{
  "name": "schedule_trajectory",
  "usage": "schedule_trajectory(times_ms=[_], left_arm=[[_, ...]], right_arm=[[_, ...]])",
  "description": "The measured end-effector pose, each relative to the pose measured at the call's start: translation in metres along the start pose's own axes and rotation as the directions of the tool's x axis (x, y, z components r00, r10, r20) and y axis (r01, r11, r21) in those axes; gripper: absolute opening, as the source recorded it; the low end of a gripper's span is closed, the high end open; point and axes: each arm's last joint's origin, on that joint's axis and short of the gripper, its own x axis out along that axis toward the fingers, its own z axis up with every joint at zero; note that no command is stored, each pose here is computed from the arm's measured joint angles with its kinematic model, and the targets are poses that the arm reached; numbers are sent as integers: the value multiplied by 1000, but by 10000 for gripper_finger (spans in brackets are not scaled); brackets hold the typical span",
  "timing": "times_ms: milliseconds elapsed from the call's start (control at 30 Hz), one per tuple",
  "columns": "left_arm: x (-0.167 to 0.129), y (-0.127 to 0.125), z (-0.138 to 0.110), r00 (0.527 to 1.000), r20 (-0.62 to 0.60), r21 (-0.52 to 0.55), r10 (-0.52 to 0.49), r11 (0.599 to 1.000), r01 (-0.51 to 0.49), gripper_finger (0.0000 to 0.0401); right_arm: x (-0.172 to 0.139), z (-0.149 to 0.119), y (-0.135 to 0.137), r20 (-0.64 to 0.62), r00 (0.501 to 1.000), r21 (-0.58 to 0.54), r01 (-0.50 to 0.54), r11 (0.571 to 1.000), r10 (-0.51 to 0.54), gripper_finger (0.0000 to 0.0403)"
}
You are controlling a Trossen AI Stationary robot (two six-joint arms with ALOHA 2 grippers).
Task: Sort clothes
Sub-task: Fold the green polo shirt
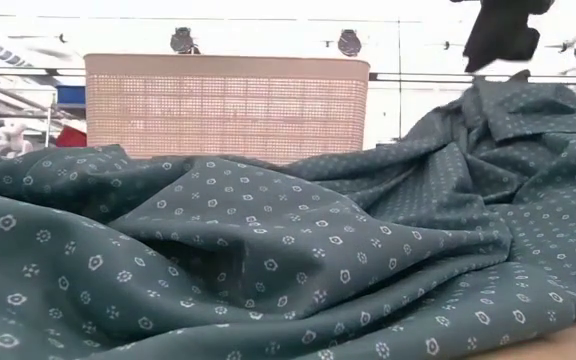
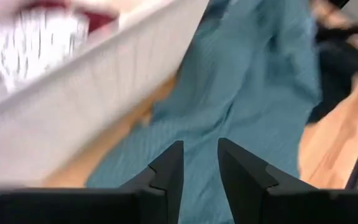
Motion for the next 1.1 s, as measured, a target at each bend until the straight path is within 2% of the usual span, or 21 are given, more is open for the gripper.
schedule_trajectory(times_ms=[167,333,433,567,700,800,1000,1100], left_arm=[[-12,-10,22,981,187,84,-49,996,33,109],[-9,-11,39,969,243,133,-41,991,8,109],[-4,-10,45,972,233,168,-37,986,-3,109],[1,-8,49,979,203,216,-32,976,-12,109],[5,-6,54,981,195,251,-20,968,-30,109],[9,-3,57,984,175,274,-17,961,-32,109],[15,0,63,990,142,303,-17,953,-28,109],[16,1,65,990,144,300,-9,953,-35,109]], right_arm=[[-46,16,1,77,997,51,-16,999,12,149],[-64,-3,7,50,992,167,-119,979,113,144],[-52,-29,12,-29,990,241,-127,962,138,142],[-19,-63,20,-99,982,305,-121,944,158,144],[12,-83,16,-114,988,354,-58,934,105,143],[28,-92,12,-131,989,363,-13,932,65,144],[47,-94,19,-105,991,359,-42,932,85,144],[60,-98,17,-150,989,329,57,943,-7,144]])
